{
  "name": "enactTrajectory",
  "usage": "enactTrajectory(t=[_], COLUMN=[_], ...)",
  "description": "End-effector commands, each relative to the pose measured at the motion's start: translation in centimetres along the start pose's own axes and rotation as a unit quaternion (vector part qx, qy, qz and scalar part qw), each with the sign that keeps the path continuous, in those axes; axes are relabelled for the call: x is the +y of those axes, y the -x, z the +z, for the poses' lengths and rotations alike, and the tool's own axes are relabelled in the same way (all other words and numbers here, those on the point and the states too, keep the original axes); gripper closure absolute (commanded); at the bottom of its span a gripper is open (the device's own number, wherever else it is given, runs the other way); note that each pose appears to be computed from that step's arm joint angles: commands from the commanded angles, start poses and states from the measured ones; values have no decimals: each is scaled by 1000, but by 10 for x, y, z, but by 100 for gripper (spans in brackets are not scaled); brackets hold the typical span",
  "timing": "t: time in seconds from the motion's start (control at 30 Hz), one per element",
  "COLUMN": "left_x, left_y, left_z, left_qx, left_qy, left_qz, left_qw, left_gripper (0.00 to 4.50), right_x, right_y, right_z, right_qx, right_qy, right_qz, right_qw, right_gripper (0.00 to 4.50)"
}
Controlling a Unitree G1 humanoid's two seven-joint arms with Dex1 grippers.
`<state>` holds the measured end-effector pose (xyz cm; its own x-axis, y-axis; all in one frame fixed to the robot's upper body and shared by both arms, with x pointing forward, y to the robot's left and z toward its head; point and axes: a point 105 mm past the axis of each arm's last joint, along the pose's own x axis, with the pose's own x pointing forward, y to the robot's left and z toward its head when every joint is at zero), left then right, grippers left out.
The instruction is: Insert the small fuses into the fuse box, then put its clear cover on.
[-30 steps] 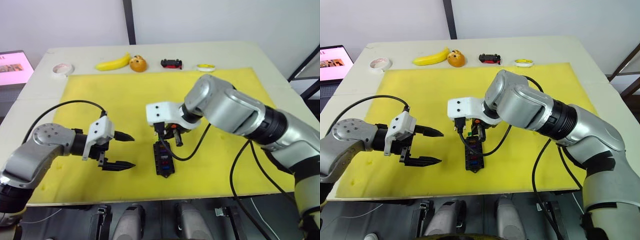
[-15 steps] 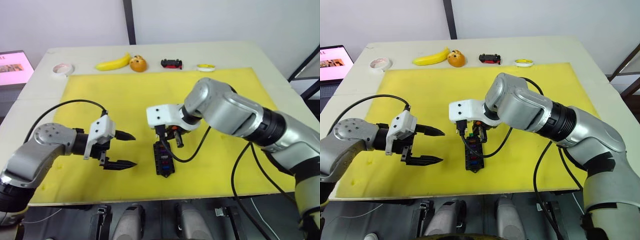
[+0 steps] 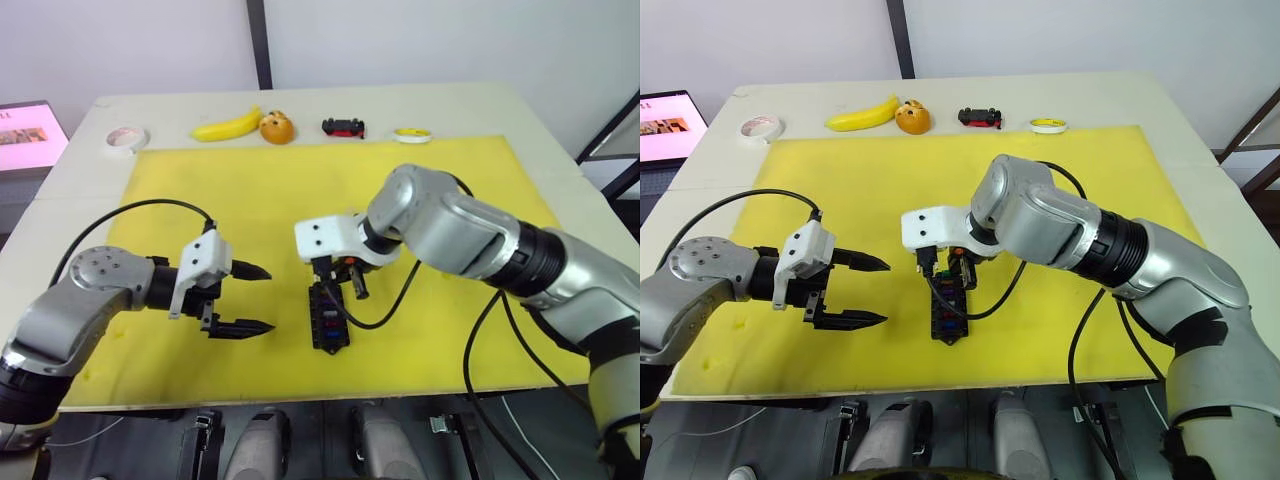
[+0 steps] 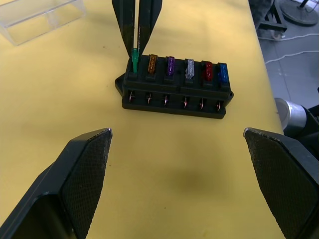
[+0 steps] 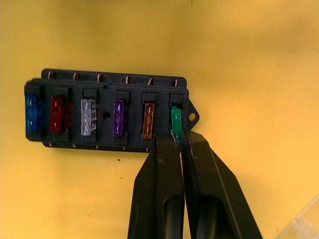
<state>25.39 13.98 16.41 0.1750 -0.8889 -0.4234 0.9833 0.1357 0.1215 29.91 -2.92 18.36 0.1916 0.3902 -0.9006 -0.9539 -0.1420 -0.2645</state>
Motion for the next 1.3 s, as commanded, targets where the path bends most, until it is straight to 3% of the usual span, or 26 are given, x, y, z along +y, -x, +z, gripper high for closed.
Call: enactTrajectory(t=[0.03,0.77,1.3], left_x=[-2,-3,-3], left_y=[-2,-4,-5], left_z=[8,8,7], left_qx=[-6,-9,-7], left_qy=[-22,-21,-24], left_qz=[-1,4,5], left_qw=[1000,1000,1000], left_gripper=[5,5,5], right_x=[-3,-1,4], right_y=[1,9,-10], right_z=[-1,4,-1], right_qx=[4,3,28], right_qy=[3,-30,-35], right_qz=[-8,-2,7], right_qw=[1000,1000,999], right_gripper=[450,450,450])
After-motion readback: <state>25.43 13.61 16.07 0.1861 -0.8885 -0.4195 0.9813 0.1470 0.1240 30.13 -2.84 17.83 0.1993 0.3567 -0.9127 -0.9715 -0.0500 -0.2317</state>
